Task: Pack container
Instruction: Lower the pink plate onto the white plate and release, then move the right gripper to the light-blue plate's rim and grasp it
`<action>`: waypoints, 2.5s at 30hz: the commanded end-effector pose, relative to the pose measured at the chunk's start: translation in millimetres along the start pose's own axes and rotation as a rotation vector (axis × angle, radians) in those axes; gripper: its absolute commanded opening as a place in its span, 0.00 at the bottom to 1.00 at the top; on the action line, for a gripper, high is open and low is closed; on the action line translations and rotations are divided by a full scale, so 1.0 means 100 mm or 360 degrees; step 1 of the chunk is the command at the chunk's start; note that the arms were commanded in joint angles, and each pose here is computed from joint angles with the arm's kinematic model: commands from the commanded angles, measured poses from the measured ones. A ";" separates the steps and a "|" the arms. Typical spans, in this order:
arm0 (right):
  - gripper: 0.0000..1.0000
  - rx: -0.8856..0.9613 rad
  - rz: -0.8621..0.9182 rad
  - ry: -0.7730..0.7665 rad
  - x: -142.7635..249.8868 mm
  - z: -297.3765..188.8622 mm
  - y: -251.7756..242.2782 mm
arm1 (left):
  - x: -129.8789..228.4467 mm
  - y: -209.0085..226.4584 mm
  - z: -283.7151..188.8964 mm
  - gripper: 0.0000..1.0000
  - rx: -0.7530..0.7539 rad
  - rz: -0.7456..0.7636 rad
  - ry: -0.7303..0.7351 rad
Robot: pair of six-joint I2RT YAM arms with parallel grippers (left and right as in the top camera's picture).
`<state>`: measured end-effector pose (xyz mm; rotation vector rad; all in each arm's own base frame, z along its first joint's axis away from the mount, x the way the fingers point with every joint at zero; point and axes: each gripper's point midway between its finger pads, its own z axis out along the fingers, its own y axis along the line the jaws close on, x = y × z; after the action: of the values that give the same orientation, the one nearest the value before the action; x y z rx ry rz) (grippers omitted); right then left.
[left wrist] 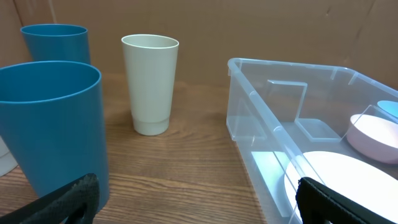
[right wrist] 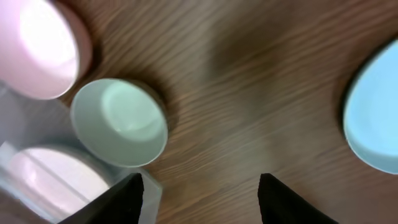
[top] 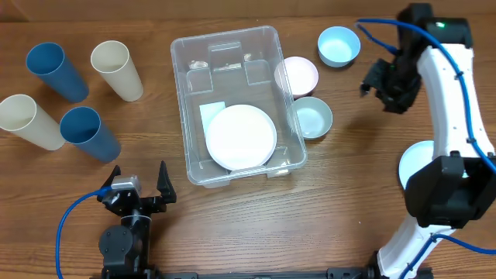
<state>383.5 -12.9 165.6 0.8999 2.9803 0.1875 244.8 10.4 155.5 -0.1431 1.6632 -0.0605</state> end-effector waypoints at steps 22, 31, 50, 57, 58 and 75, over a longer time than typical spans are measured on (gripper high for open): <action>0.60 0.0192 0.1134 0.0077 -0.19 0.43 -2.03 | 0.00 -0.01 0.00 1.00 0.0010 0.0023 -0.0007; 0.61 0.0387 0.1406 0.0142 0.11 0.53 -2.85 | 0.00 -0.01 0.00 1.00 0.0010 0.0023 -0.0007; 0.45 0.0282 0.1388 0.0156 0.33 1.13 -3.17 | 0.00 -0.01 0.00 1.00 0.0010 0.0023 -0.0007; 0.13 0.0191 0.1311 0.0119 0.23 1.27 -2.94 | 0.00 -0.01 0.00 1.00 0.0010 0.0023 -0.0007; 0.07 0.0190 0.1294 0.0106 0.20 1.28 -2.92 | 0.00 -0.01 0.00 1.00 0.0010 0.0023 -0.0007; 0.04 -0.0015 0.0728 -0.0342 -0.72 0.37 -1.83 | 0.00 -0.01 0.00 1.00 0.0010 0.0023 -0.0007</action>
<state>309.9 -206.6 51.1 1.6683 2.5964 0.0710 244.9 10.3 155.5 -0.1425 1.6633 -0.0611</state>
